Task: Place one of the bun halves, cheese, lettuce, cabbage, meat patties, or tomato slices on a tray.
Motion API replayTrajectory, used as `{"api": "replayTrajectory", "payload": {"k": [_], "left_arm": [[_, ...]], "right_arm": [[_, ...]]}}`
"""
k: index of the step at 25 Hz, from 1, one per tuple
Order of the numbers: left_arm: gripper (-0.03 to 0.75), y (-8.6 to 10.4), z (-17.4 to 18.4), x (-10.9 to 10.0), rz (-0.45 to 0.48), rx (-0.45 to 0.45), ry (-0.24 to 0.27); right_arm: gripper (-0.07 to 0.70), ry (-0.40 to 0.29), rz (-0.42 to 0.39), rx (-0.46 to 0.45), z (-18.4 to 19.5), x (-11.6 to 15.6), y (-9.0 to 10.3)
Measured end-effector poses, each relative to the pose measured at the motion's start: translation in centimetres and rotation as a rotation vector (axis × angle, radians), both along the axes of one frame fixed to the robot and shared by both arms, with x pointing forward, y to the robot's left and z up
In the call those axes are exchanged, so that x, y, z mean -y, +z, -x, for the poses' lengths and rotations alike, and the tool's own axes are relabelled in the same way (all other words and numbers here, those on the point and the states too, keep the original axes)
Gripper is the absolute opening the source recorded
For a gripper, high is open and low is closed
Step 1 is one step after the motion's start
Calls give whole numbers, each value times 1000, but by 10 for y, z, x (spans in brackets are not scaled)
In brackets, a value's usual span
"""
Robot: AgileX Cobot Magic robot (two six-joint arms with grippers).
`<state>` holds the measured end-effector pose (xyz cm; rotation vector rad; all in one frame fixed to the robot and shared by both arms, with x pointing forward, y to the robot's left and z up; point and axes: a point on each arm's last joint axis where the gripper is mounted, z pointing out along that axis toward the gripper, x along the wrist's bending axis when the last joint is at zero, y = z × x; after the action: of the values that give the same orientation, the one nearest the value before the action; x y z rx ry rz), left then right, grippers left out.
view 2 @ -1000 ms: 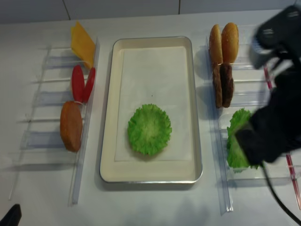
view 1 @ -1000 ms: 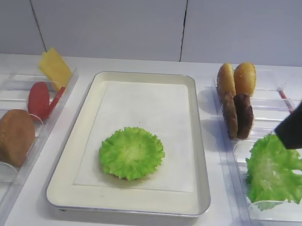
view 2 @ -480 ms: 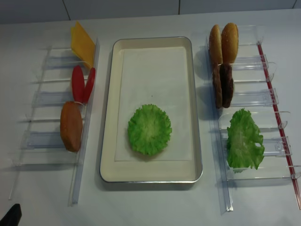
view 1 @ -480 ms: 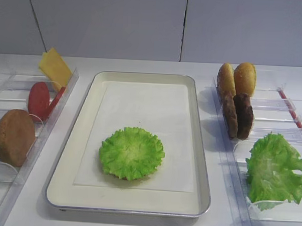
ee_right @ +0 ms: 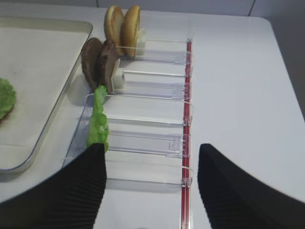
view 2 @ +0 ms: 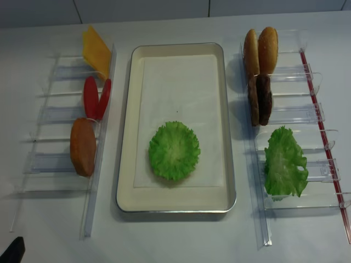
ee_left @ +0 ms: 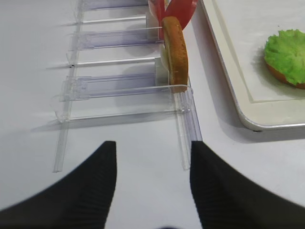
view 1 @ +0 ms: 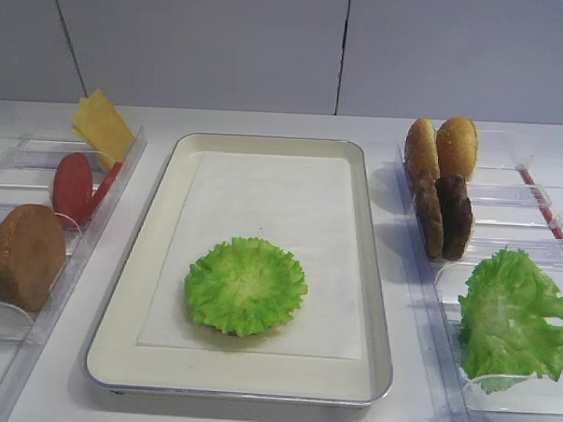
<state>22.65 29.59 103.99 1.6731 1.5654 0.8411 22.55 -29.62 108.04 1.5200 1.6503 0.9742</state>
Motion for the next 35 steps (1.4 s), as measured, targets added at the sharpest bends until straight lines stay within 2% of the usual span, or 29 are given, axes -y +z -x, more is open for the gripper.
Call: {"api": "replayTrajectory", "payload": {"k": [4,7,11,14,26,35], "left_arm": [[330,0,0,0,0,0,0],[330,0,0,0,0,0,0],[330,0,0,0,0,0,0],[330,0,0,0,0,0,0],[330,0,0,0,0,0,0],[330,0,0,0,0,0,0]], "right_arm": [[465,-50,8,31,-2,-2,-18],[465,-36,38,16,-5,-2,-30],[465,-27,50,11,-4,-2,-32],[465,-18,43,-43,-5,-3,-40],[410,10,38,-51,-5,-6,-42],[405,18,42,-51,-5,-6,-42]]}}
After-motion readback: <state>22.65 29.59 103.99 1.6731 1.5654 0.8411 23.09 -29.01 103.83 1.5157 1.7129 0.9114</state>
